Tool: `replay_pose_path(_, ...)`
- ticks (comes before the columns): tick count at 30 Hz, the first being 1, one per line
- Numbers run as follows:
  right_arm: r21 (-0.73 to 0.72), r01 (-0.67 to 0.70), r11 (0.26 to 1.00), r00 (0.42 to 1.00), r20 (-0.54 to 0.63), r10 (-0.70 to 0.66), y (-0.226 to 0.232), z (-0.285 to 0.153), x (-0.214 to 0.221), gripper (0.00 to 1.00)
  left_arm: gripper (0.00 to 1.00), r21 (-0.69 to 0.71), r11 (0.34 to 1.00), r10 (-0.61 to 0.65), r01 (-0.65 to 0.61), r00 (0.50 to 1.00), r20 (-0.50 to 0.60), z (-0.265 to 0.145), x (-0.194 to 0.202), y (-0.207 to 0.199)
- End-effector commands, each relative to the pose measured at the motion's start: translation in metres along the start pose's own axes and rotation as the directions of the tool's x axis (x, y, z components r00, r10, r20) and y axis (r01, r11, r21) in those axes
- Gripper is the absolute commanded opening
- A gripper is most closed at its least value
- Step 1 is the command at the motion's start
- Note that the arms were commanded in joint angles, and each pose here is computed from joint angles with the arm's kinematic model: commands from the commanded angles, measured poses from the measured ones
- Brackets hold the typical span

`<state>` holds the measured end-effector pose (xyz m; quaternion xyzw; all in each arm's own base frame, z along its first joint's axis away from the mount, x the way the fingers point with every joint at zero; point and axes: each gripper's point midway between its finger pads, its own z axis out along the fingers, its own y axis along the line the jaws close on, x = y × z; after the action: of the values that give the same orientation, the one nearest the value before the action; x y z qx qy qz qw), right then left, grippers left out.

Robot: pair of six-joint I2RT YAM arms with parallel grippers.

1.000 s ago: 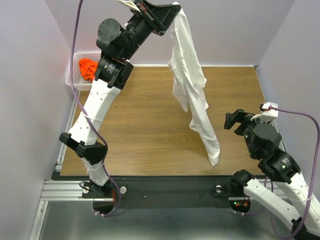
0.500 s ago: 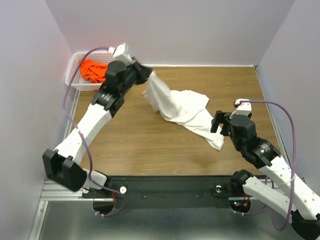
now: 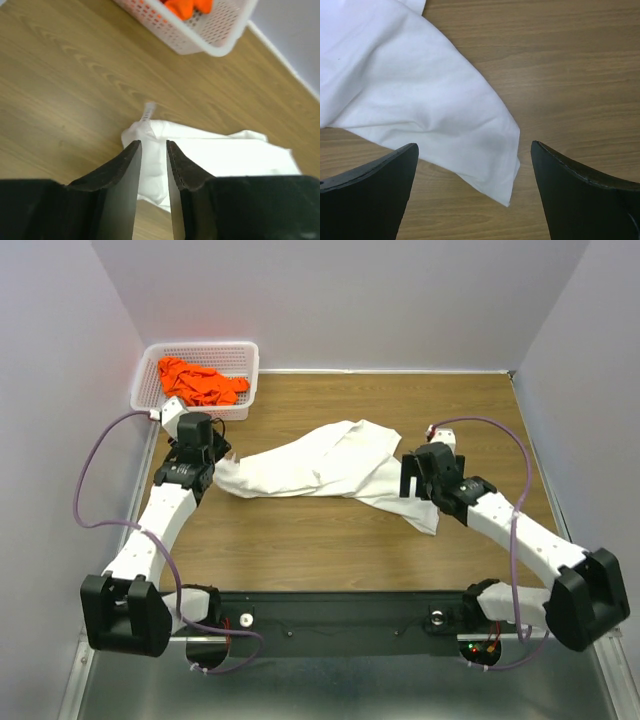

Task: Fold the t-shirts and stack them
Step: Move the tshirt to the center of the board

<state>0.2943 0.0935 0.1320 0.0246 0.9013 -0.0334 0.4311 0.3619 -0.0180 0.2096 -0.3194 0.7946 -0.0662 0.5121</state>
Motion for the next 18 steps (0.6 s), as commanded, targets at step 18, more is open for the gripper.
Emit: replay_pose_path(18,-0.095,-0.222,0.97,0.97,-0.122,0.21,-0.022,0.051,-0.018,0.87,0.75,0.513,0.414,0.891,-0.752,0.45,-0.059,-0.004,0.185,-0.145)
